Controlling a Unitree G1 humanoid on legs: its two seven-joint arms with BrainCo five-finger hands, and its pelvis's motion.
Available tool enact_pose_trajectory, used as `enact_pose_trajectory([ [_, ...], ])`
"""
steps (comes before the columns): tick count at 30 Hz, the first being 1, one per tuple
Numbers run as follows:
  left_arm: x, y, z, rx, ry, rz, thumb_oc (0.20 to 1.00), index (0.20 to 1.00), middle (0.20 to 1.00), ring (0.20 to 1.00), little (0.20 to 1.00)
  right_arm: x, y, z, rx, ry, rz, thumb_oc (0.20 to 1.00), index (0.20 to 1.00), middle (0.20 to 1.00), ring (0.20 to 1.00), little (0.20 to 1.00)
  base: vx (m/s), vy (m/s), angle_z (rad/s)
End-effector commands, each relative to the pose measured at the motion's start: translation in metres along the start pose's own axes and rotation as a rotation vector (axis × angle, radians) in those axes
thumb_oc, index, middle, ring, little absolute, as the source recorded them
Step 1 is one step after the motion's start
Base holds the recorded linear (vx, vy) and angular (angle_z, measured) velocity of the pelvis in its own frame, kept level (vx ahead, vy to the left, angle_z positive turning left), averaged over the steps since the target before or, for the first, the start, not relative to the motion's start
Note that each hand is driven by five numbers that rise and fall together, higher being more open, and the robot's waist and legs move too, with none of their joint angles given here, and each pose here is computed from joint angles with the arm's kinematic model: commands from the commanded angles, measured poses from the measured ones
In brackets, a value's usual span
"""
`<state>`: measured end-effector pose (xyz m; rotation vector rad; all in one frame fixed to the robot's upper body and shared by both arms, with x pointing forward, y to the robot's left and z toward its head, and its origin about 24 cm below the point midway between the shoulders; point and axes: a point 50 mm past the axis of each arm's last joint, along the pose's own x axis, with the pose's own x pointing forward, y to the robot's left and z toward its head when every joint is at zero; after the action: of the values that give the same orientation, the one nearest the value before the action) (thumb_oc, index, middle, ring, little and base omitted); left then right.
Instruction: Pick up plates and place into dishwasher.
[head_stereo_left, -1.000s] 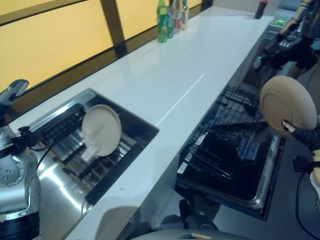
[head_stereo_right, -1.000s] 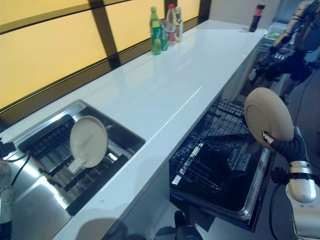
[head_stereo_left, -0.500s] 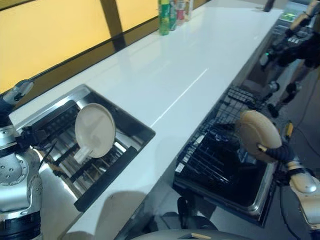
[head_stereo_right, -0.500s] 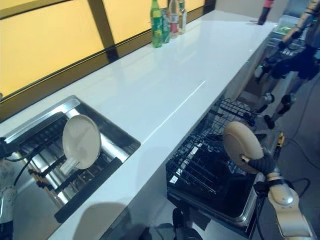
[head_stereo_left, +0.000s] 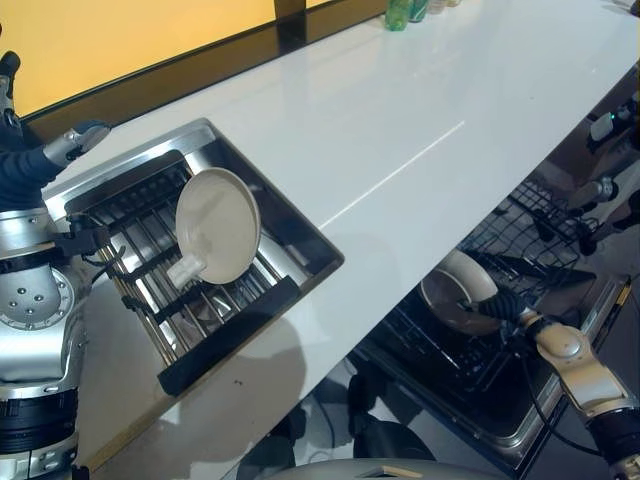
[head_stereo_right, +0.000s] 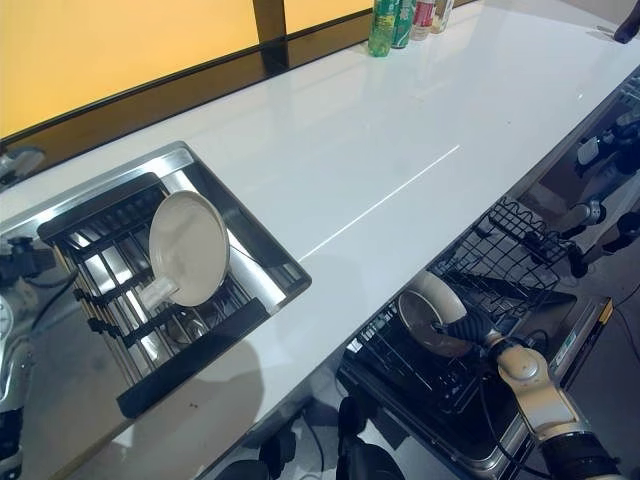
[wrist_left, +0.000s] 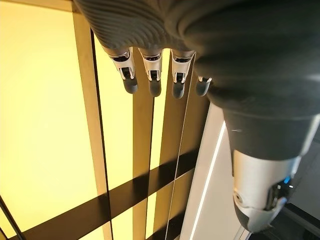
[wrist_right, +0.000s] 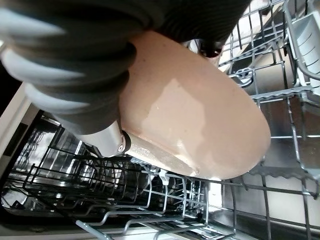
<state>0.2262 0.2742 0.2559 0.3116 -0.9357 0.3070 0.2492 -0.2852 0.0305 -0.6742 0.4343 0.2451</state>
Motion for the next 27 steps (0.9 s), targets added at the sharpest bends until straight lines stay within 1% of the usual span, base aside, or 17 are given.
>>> enact_pose_trajectory([
  [1,0.015,-0.009,0.008,0.015,-0.073,-0.050,1.000,1.000,1.000,1.000,1.000,0.005,0.009,0.002,0.017,-0.013,0.137,0.200,0.200,0.200,0.200,0.200,-0.04,-0.025,-0.02],
  [4,0.017,-0.012,0.009,0.009,-0.088,-0.053,1.000,1.000,1.000,1.000,1.000,0.008,0.022,-0.009,0.006,0.035,0.198,0.200,0.200,0.200,0.200,0.200,-0.04,-0.008,-0.01],
  [6,0.019,-0.015,0.009,0.009,-0.095,-0.054,1.000,1.000,1.000,1.000,1.000,0.008,0.026,-0.010,0.033,0.032,0.225,0.200,0.200,0.200,0.200,0.200,-0.04,0.022,0.00],
  [9,0.020,-0.015,0.007,0.000,-0.094,-0.053,1.000,1.000,1.000,1.000,1.000,0.009,0.015,-0.010,0.040,0.021,0.151,0.200,0.200,0.200,0.200,0.200,-0.01,0.023,0.00],
  [15,0.013,-0.009,0.003,0.009,-0.080,-0.043,1.000,1.000,1.000,1.000,1.000,0.000,-0.019,0.032,0.040,-0.217,0.027,0.200,0.200,0.200,0.200,0.200,0.01,0.012,0.00],
  [17,0.009,-0.006,0.000,0.017,-0.068,-0.033,1.000,1.000,1.000,1.000,1.000,-0.008,-0.027,0.048,0.021,-0.295,0.021,0.200,0.200,0.200,0.200,0.200,0.06,0.055,-0.02],
  [21,0.002,-0.001,-0.004,0.031,-0.042,-0.027,1.000,1.000,1.000,1.000,1.000,-0.019,-0.036,0.062,-0.004,-0.365,0.057,0.200,0.200,0.200,0.200,0.200,0.08,0.050,-0.05],
  [25,-0.003,0.003,-0.007,0.039,-0.019,-0.031,1.000,1.000,1.000,1.000,1.000,-0.023,-0.037,0.058,-0.053,-0.332,0.102,0.200,0.200,0.200,0.200,0.200,0.08,0.025,-0.10],
  [27,-0.005,0.004,-0.009,0.044,-0.005,-0.035,1.000,1.000,1.000,1.000,1.000,-0.023,-0.032,0.048,-0.085,-0.266,0.148,0.200,0.200,0.200,0.200,0.200,0.09,0.015,-0.04],
])
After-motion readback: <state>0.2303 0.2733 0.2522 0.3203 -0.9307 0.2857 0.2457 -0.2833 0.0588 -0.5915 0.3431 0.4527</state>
